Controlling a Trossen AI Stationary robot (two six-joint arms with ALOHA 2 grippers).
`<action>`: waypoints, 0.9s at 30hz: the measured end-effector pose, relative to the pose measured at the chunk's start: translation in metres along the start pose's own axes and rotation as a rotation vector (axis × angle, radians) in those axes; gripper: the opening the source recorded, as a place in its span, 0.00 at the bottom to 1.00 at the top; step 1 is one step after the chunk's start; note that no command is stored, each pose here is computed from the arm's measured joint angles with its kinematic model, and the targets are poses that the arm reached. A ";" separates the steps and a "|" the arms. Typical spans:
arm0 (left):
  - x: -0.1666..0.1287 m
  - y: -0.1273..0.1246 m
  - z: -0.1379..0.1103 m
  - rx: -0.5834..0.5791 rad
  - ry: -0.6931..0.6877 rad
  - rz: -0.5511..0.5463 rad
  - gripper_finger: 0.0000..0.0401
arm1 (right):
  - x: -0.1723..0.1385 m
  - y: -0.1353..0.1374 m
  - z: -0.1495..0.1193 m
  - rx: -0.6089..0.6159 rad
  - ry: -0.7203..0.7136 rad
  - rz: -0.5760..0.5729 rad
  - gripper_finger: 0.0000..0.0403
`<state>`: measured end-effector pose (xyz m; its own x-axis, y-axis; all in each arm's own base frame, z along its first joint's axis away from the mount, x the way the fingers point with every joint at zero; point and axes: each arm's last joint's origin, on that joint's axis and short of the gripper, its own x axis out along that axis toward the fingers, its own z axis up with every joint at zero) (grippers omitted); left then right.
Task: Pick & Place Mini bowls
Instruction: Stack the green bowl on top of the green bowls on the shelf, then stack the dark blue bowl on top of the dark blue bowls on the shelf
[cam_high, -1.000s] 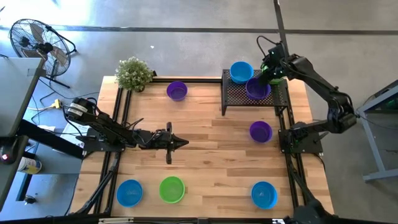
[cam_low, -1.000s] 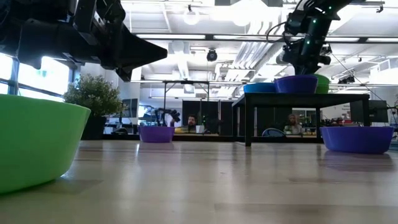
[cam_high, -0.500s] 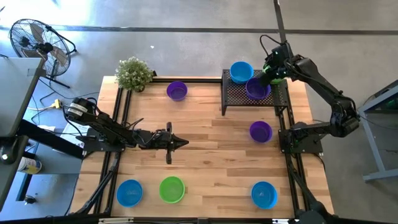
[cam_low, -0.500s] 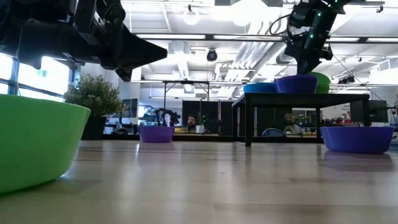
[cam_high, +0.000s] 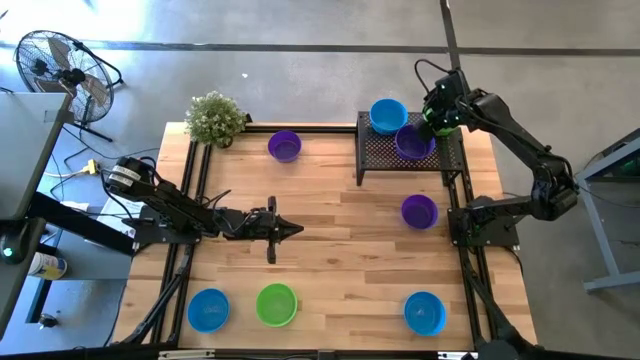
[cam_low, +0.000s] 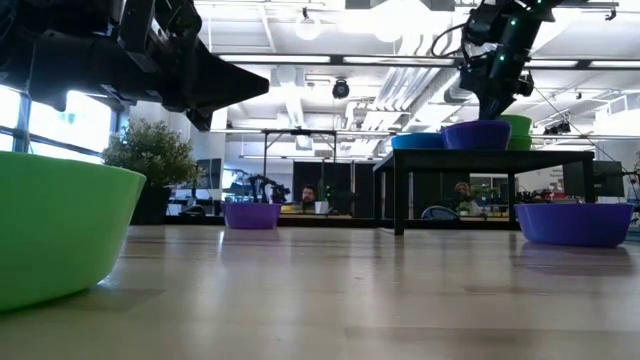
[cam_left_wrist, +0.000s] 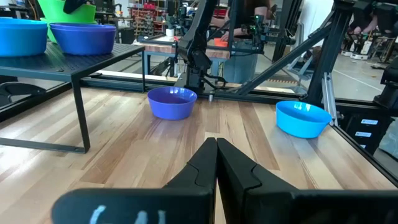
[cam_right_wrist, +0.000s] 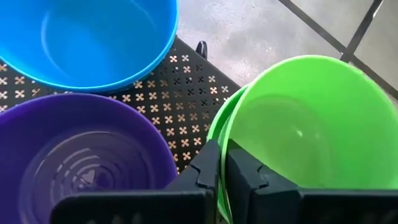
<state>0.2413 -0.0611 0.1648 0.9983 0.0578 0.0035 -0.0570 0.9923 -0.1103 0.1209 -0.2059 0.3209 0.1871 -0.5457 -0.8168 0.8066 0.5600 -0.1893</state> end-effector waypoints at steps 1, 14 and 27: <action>0.000 0.000 0.000 0.000 0.000 -0.001 0.00 | 0.000 0.000 0.000 0.000 0.003 0.000 0.03; 0.000 0.000 0.000 0.000 0.000 0.000 0.00 | 0.000 0.000 -0.001 0.021 0.010 -0.012 0.24; 0.000 0.000 -0.001 0.003 0.007 0.000 0.00 | -0.029 0.019 -0.007 -0.023 -0.219 0.107 0.06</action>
<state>0.2413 -0.0612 0.1641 0.9984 0.0569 -0.0036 -0.0569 0.9925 -0.1077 0.1262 -0.1748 0.3374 0.3894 -0.6034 -0.6959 0.7635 0.6341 -0.1225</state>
